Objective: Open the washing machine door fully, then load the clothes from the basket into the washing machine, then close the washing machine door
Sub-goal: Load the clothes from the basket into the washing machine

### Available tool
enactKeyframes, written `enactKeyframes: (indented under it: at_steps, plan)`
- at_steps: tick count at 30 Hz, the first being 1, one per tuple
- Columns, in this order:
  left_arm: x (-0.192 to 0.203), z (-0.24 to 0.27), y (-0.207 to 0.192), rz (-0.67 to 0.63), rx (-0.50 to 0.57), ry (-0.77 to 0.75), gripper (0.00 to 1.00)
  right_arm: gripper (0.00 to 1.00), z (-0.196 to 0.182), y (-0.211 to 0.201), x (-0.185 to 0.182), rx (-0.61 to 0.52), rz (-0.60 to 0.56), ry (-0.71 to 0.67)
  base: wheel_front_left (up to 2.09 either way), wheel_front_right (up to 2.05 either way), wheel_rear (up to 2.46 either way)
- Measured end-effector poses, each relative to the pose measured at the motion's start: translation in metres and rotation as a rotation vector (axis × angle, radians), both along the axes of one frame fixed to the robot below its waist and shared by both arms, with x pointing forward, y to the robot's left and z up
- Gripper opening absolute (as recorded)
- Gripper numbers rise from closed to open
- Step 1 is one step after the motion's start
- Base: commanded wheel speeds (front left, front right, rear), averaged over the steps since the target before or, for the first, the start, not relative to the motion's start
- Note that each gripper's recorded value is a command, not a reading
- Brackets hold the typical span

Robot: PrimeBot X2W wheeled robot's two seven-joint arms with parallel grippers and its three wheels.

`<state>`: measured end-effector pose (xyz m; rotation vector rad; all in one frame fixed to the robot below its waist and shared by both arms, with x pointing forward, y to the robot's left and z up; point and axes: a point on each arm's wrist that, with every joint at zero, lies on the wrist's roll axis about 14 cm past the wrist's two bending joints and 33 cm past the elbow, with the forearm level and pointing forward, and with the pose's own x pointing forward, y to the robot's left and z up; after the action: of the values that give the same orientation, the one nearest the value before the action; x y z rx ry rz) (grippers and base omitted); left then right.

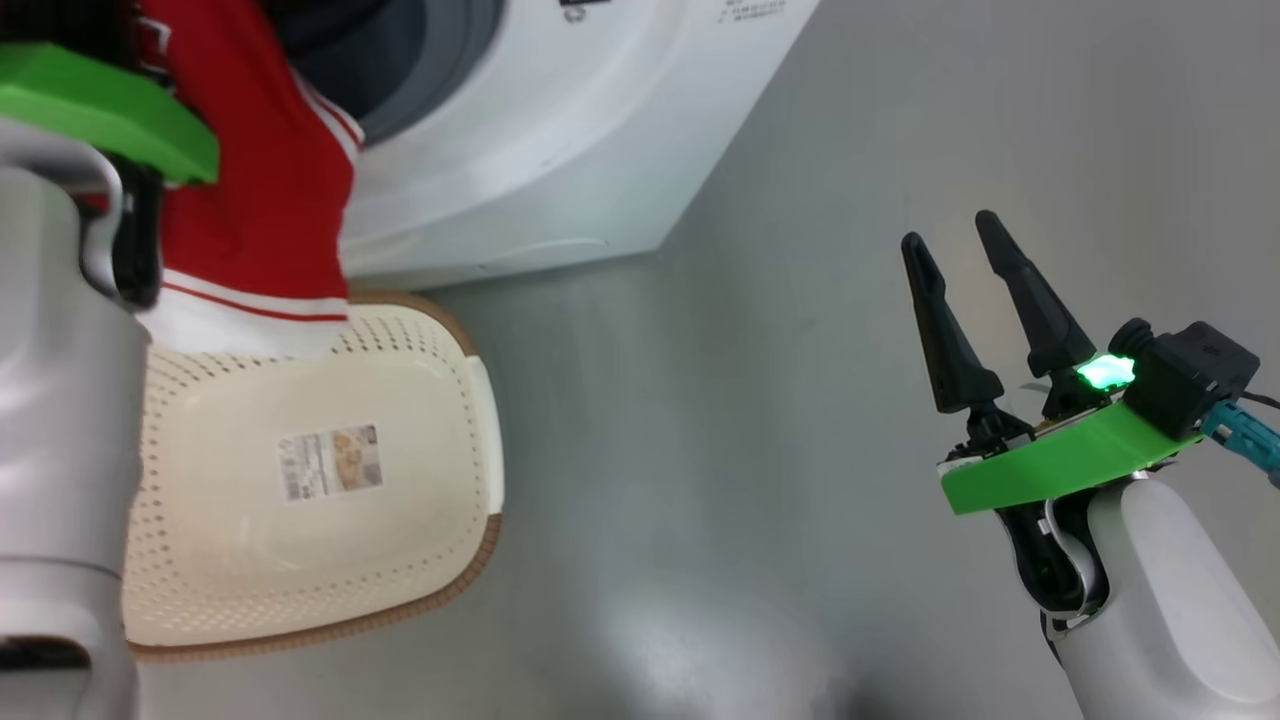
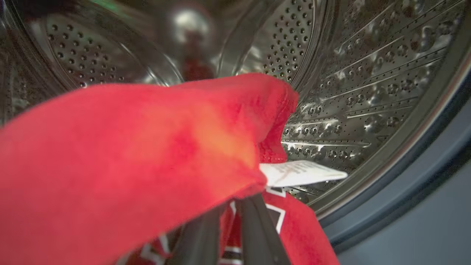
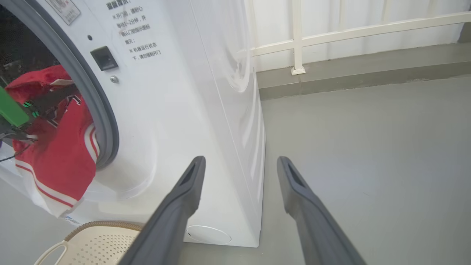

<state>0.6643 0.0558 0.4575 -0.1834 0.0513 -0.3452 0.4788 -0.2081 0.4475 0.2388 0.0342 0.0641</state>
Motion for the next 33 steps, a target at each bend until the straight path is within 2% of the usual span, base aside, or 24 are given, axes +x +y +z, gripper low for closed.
enactKeyframes:
  at_steps: [9, 16, 19, 20, 21, 33]
  plan:
    - [0.034, -0.025, -0.007, -0.006, 0.012, 0.037, 0.0, 1.0, -0.025, -0.009, 0.005, -0.014, -0.023, 0.051, 0.0, 0.0, 0.0]
    - [0.063, 0.006, -0.015, 0.012, -0.018, -0.094, 0.0, 1.0, -0.038, -0.012, 0.012, -0.018, -0.031, 0.072, 0.0, 0.0, 0.0]
    - [0.063, -0.005, -0.017, 0.013, -0.015, -0.071, 0.0, 1.0, -0.04, -0.011, 0.012, -0.015, -0.033, 0.077, 0.0, 0.0, 0.0]
    - [0.06, -0.012, -0.018, 0.014, -0.011, -0.047, 0.17, 1.0, -0.04, -0.011, 0.012, -0.013, -0.033, 0.076, 0.0, 0.0, 0.0]
    - [0.057, -0.022, -0.018, 0.021, -0.006, -0.013, 1.0, 1.0, -0.04, -0.01, 0.012, -0.011, -0.031, 0.075, 0.0, 0.0, 0.0]
    - [0.04, -0.023, -0.024, 0.004, 0.008, 0.008, 1.0, 1.0, -0.031, 0.0, 0.016, 0.006, -0.008, 0.05, 0.0, 0.0, 0.0]
